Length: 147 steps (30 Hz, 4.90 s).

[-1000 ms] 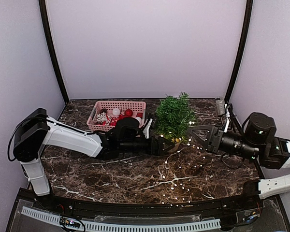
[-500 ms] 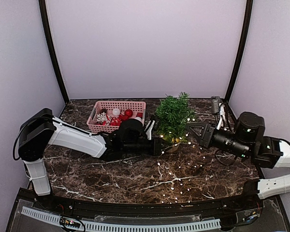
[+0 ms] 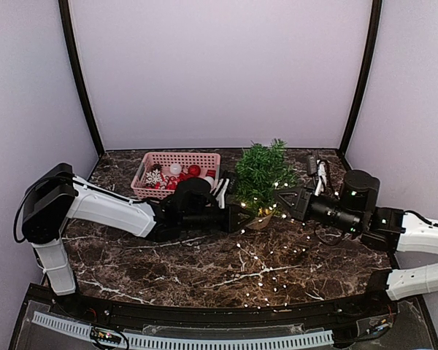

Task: Decorate the small christmas tree
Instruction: Wrap the side of the string light in the gap of the branches.

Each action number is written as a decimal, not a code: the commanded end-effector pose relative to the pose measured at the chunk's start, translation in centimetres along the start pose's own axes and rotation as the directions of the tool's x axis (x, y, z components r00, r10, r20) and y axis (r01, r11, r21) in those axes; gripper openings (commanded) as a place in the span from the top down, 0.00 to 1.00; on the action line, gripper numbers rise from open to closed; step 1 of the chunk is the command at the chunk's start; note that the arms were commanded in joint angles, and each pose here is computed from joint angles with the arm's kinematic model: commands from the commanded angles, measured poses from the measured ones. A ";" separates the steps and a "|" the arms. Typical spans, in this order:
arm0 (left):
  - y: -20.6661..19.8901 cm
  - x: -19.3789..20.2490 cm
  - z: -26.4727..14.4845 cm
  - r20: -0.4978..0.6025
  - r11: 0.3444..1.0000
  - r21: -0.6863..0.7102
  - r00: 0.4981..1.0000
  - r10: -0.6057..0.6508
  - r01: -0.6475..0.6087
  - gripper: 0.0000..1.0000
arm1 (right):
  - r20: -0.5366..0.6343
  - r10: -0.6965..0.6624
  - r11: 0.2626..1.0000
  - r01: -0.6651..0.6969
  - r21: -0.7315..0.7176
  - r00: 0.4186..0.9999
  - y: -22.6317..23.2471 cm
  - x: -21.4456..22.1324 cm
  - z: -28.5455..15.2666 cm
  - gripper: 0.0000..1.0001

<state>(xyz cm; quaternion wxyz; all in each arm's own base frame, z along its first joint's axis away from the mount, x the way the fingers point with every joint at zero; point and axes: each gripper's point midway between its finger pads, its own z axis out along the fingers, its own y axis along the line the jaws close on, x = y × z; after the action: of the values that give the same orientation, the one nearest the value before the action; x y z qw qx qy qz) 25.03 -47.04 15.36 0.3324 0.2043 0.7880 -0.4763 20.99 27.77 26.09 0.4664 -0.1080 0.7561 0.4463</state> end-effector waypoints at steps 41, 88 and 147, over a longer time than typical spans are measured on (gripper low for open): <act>5.0 -2.7 -5.0 -0.078 0.950 -0.073 0.952 0.297 -0.303 0.99 | -0.122 -0.059 0.981 0.035 -0.191 0.991 4.2 -1.0 0.6 1.00; -1.6 -1.5 -1.0 -0.009 0.997 -0.081 1.000 0.020 -0.020 0.23 | 0.010 -0.130 0.888 0.121 -0.443 0.991 9.7 -4.0 -0.1 1.00; 2.8 -1.5 -6.0 -0.011 0.977 -0.194 0.996 0.088 -0.088 1.00 | 0.357 -0.058 0.985 0.112 -0.133 0.932 1.0 -13.4 0.3 1.00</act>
<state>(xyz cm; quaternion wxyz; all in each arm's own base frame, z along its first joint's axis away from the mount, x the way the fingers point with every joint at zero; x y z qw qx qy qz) 25.97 -40.77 14.94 0.3574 0.2004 0.8359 -0.3652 26.92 26.14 35.35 0.5731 -0.1106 0.6504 0.4861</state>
